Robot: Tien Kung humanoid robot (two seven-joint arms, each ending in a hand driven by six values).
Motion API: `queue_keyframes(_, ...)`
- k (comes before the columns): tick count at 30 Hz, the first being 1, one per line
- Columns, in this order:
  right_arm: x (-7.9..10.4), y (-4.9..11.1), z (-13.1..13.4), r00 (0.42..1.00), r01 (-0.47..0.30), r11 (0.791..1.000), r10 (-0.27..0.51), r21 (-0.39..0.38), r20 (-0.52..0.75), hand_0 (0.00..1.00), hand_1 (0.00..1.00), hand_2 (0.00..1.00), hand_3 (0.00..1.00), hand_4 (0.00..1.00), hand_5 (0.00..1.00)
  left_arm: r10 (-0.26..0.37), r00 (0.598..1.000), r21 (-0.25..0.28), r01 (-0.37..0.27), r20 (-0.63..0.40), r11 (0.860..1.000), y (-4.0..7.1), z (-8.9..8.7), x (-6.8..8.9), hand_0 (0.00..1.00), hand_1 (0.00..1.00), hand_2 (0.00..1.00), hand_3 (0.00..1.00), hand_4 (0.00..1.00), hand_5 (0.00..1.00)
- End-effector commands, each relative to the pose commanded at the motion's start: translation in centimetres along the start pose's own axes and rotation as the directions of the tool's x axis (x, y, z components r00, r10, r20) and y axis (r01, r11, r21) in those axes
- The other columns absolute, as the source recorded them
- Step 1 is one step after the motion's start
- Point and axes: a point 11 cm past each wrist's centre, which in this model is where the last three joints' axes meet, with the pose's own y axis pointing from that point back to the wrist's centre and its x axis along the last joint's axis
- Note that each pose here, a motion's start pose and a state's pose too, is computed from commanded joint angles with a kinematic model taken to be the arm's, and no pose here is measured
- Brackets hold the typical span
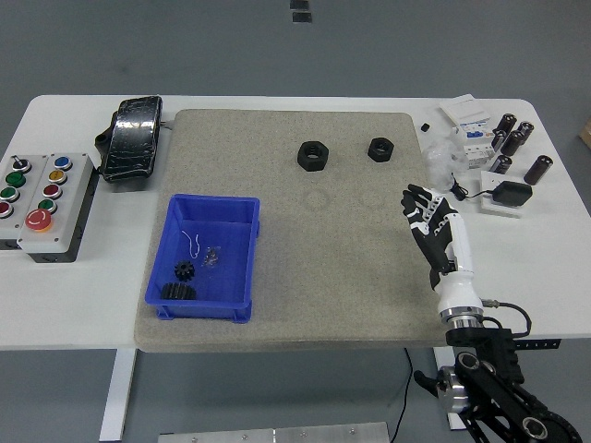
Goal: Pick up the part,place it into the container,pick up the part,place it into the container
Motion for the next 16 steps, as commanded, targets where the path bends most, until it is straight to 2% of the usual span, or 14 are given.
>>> queue_keyframes(4,0.2,-0.1,-0.2,1.000,0.003,1.000,-0.003,0.005,-0.010,0.753,0.715,0.715,0.689,0.852,0.560,-0.007,1.000,0.001,0.008,-0.009,1.000,0.0,-0.2,-0.4,0.659,0.597,0.562,0.624,0.640,0.440)
queue_keyframes(7,0.6,-0.5,-0.7,0.997,0.027,0.999,-0.026,0.016,-0.067,0.753,0.715,0.715,0.689,0.852,0.560,-0.019,0.999,-0.001,0.019,-0.027,1.000,0.0,-0.3,-1.1,0.659,0.597,0.562,0.624,0.640,0.440)
queue_keyframes(13,0.8,-1.3,-2.4,0.982,0.062,0.996,-0.051,0.059,-0.182,0.748,0.710,0.715,0.688,0.852,0.564,-0.029,0.999,-0.020,0.028,-0.037,0.999,0.1,0.7,-1.3,0.659,0.598,0.563,0.626,0.641,0.453)
queue_keyframes(16,0.8,-1.6,-3.0,0.981,0.054,0.995,-0.038,0.079,-0.190,0.748,0.710,0.715,0.688,0.852,0.564,-0.028,0.999,-0.029,0.027,-0.033,0.999,0.1,1.3,-1.2,0.659,0.598,0.563,0.626,0.641,0.453)
